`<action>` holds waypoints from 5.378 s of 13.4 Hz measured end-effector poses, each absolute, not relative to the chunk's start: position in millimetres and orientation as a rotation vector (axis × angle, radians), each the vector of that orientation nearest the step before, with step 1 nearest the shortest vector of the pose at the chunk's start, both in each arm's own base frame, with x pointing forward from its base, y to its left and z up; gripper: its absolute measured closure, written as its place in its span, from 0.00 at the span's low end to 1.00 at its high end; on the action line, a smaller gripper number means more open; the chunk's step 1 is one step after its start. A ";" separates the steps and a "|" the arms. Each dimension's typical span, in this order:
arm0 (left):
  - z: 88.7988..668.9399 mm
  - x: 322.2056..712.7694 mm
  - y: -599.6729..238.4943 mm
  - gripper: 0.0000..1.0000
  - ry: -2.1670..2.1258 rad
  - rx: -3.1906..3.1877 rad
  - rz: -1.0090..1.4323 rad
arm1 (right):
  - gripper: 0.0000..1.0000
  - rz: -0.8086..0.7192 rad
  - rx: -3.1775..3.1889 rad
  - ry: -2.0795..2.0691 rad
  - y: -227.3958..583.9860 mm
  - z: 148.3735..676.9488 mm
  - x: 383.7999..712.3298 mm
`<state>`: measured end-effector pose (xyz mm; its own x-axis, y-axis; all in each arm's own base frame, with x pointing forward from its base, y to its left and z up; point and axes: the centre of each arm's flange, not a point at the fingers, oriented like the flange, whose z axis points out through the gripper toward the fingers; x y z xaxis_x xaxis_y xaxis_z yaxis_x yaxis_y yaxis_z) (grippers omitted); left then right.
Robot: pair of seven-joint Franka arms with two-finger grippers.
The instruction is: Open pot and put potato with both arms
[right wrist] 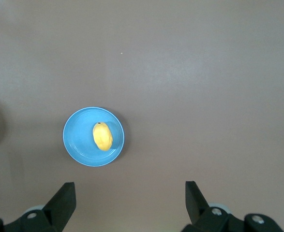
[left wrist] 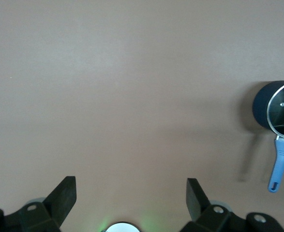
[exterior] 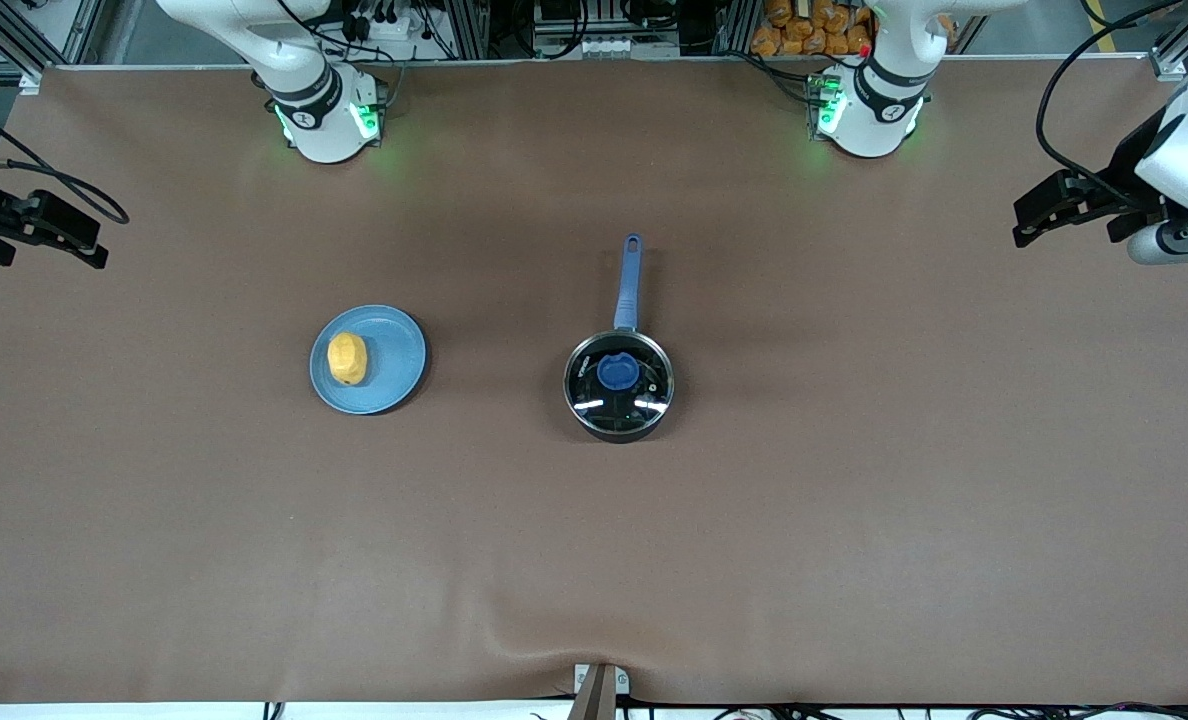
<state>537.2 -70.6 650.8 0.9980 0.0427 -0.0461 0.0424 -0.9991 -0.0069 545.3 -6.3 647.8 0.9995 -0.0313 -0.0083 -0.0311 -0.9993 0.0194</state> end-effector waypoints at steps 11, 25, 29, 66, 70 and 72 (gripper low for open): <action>651.5 538.2 -64.3 0.00 -0.085 -3.136 0.069 | 0.00 -0.009 3.126 -0.037 -2.0 645.7 547.7; 659.0 536.4 -41.6 0.00 -0.152 -3.135 0.047 | 0.00 -0.033 3.135 -0.031 0.8 637.9 549.3; 657.0 537.6 -37.5 0.00 -0.164 -3.134 0.051 | 0.00 -0.038 3.136 -0.031 1.0 634.1 549.9; 412.1 564.2 -435.9 0.00 -0.097 -3.204 0.028 | 0.00 -0.157 3.150 0.128 64.5 363.9 528.0; 352.4 551.9 -477.4 0.00 -0.092 -3.191 0.049 | 0.00 -0.144 3.158 0.160 83.9 302.3 526.0; 333.4 548.4 -486.3 0.00 -0.087 -3.187 0.057 | 0.00 -0.135 3.164 0.168 92.4 274.1 529.5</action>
<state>548.4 -486.3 333.4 0.9979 0.0537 -0.0370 0.0554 -0.9974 0.0466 529.5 92.4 274.1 0.9908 0.1066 -0.0837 0.1041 -0.9940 -0.0338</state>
